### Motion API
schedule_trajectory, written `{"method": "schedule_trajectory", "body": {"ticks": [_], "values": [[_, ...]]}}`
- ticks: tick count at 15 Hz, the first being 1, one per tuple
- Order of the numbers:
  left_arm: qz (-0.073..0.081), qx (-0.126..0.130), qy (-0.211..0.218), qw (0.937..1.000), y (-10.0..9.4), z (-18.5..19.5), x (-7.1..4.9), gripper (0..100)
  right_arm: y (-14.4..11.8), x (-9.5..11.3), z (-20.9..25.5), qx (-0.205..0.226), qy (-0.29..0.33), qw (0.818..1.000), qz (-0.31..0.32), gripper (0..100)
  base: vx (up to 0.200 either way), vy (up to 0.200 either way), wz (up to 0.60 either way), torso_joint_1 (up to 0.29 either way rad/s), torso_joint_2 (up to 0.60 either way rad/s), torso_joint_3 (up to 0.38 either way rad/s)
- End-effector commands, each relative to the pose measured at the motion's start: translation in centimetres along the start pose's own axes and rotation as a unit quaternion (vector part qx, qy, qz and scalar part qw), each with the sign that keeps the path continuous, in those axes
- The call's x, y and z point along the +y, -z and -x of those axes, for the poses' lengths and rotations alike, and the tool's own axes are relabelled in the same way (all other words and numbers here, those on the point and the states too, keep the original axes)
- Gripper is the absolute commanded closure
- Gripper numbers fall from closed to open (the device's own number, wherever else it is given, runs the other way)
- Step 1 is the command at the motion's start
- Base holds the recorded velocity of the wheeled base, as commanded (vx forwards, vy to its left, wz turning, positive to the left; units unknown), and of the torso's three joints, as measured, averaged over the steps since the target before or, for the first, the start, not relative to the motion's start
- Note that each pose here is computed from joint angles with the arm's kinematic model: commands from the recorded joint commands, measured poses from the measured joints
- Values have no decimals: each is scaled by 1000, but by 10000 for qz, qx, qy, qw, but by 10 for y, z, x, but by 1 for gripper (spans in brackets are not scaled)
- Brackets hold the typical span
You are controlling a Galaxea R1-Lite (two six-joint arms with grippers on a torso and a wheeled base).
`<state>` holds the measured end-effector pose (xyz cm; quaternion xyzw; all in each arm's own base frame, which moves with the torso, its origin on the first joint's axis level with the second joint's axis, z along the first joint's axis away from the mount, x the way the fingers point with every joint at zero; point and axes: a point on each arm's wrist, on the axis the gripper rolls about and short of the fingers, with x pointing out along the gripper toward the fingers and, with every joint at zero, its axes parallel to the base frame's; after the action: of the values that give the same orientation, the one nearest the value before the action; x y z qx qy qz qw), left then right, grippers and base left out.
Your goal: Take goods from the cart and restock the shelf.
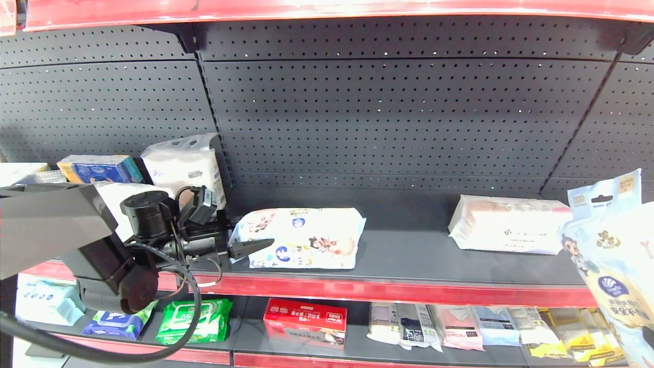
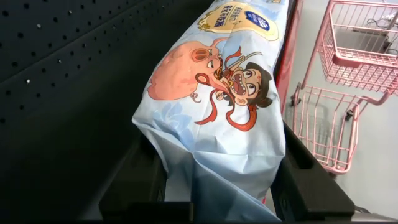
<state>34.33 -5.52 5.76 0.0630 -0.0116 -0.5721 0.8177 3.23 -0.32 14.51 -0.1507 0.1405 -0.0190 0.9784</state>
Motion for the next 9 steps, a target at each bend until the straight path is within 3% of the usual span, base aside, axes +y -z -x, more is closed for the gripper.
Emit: {"method": "schedule_trajectory", "body": {"ticks": [1, 9], "values": [[70, 29, 15, 10000, 4, 1, -3, 100, 0, 0, -1, 43, -17, 10000, -1, 100, 0, 0, 0, 0, 0, 0], [121, 45, 10, 9999, 10, 2, -3, 100, 0, 0, -1, 36, -14, 10000, -8, 100, 0, 0, 0, 0, 0, 0]]}}
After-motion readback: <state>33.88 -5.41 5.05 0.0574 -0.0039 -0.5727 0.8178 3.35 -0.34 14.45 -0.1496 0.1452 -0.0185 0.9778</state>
